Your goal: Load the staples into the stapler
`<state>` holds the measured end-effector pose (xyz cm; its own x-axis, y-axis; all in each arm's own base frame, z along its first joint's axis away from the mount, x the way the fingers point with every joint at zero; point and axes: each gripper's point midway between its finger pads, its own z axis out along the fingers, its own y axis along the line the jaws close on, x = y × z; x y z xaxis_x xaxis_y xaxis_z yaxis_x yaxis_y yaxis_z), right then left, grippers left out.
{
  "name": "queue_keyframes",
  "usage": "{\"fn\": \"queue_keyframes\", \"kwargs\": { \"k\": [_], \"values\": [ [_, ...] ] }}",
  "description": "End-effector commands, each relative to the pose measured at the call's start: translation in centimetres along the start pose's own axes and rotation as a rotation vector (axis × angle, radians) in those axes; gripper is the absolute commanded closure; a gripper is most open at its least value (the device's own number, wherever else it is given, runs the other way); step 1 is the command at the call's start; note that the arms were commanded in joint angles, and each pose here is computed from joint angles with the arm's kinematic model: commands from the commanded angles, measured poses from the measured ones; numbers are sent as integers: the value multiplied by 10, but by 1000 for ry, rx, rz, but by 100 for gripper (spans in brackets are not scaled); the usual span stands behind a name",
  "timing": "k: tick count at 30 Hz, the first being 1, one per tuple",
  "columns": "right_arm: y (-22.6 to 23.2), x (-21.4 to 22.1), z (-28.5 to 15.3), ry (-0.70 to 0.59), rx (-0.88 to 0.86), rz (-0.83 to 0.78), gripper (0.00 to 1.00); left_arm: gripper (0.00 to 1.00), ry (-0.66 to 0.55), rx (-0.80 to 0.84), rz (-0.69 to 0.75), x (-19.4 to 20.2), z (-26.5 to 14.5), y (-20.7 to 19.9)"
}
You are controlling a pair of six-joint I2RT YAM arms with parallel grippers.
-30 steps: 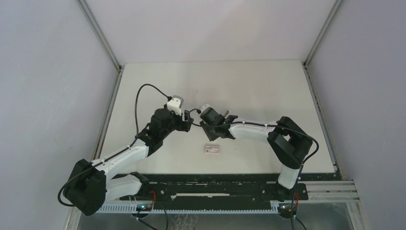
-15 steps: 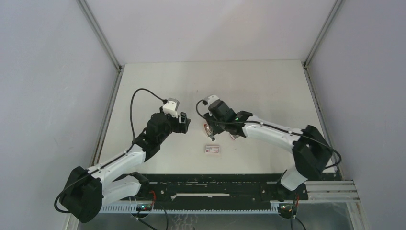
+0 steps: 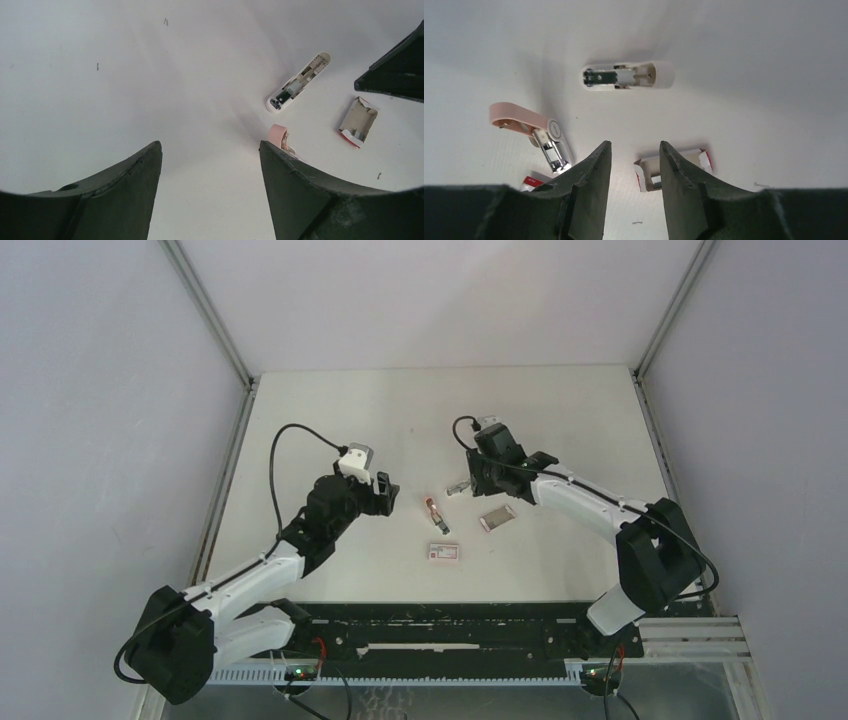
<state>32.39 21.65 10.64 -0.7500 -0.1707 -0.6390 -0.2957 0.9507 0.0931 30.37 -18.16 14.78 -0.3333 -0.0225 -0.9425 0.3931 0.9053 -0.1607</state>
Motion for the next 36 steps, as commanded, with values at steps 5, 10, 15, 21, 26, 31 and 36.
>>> {"fn": "queue_keyframes", "kwargs": {
  "k": [5,10,15,21,26,31,36],
  "values": [
    [-17,46,7,65,70,209,62,24,-44,8,-22,-7,0,-1],
    [-24,66,11,103,105,279,70,24,-46,17,-27,-8,-1,-3],
    [-33,73,14,108,167,336,76,24,-51,12,-24,-9,-2,-2],
    [-33,77,17,122,180,372,79,24,-54,-9,-14,-9,-3,2],
    [-33,81,15,132,193,392,81,24,-55,-3,-17,-10,-3,1],
    [-31,85,18,147,198,400,80,24,-56,-1,-19,-10,-4,1],
    [-31,89,22,159,206,402,80,24,-61,0,-20,-11,-5,1]
  ]
}}
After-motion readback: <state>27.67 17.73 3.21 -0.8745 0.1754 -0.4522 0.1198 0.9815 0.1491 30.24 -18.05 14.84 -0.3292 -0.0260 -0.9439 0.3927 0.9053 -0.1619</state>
